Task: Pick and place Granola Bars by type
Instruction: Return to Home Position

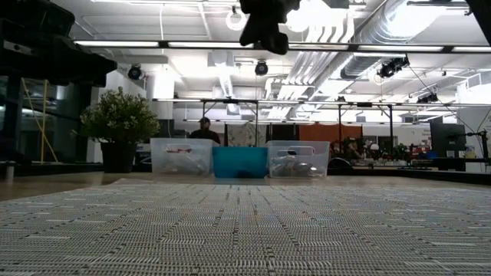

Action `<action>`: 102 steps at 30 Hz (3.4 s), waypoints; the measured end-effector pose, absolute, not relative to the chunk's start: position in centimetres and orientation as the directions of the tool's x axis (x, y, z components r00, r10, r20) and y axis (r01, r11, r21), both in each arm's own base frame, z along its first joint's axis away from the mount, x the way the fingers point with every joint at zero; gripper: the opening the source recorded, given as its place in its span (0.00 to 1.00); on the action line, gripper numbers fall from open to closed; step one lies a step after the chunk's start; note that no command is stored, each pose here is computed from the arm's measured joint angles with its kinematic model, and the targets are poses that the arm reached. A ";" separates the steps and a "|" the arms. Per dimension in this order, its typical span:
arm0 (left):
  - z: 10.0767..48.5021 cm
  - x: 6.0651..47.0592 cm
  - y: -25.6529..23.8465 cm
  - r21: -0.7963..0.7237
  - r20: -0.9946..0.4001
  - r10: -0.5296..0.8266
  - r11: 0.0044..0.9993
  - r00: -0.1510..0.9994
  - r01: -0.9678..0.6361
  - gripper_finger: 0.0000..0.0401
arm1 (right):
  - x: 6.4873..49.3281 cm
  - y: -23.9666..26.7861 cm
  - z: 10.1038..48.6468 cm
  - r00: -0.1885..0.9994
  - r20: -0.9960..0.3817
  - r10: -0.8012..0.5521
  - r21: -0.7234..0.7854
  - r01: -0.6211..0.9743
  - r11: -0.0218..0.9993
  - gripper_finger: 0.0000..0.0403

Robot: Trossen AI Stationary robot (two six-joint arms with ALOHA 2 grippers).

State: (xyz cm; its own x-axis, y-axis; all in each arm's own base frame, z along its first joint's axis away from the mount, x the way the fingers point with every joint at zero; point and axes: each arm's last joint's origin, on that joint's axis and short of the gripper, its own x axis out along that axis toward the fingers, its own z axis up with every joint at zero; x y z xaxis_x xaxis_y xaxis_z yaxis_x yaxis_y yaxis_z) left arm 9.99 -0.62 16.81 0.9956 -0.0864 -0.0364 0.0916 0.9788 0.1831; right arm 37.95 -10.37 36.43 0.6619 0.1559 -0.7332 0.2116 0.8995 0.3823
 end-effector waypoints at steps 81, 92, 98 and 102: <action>16.8 10.0 -0.6 0.183 -0.036 -0.086 0.979 0.996 0.091 0.00 | 10.3 -1.5 25.1 0.822 0.557 -0.121 0.394 -0.134 0.909 0.00; 16.8 10.0 -0.6 0.183 -0.036 -0.086 0.979 0.996 0.092 0.00 | 10.5 0.1 23.5 0.844 0.532 -0.064 0.369 -0.163 0.915 0.00; 16.8 10.0 -0.6 0.183 -0.036 -0.086 0.979 0.996 0.091 0.00 | 11.2 0.3 22.2 0.916 0.397 -0.063 0.412 -0.117 0.904 0.00; 16.8 10.0 -0.6 0.183 -0.037 -0.086 0.979 0.996 0.092 0.00 | 11.4 0.4 21.9 0.929 0.366 -0.050 0.420 -0.117 0.900 0.00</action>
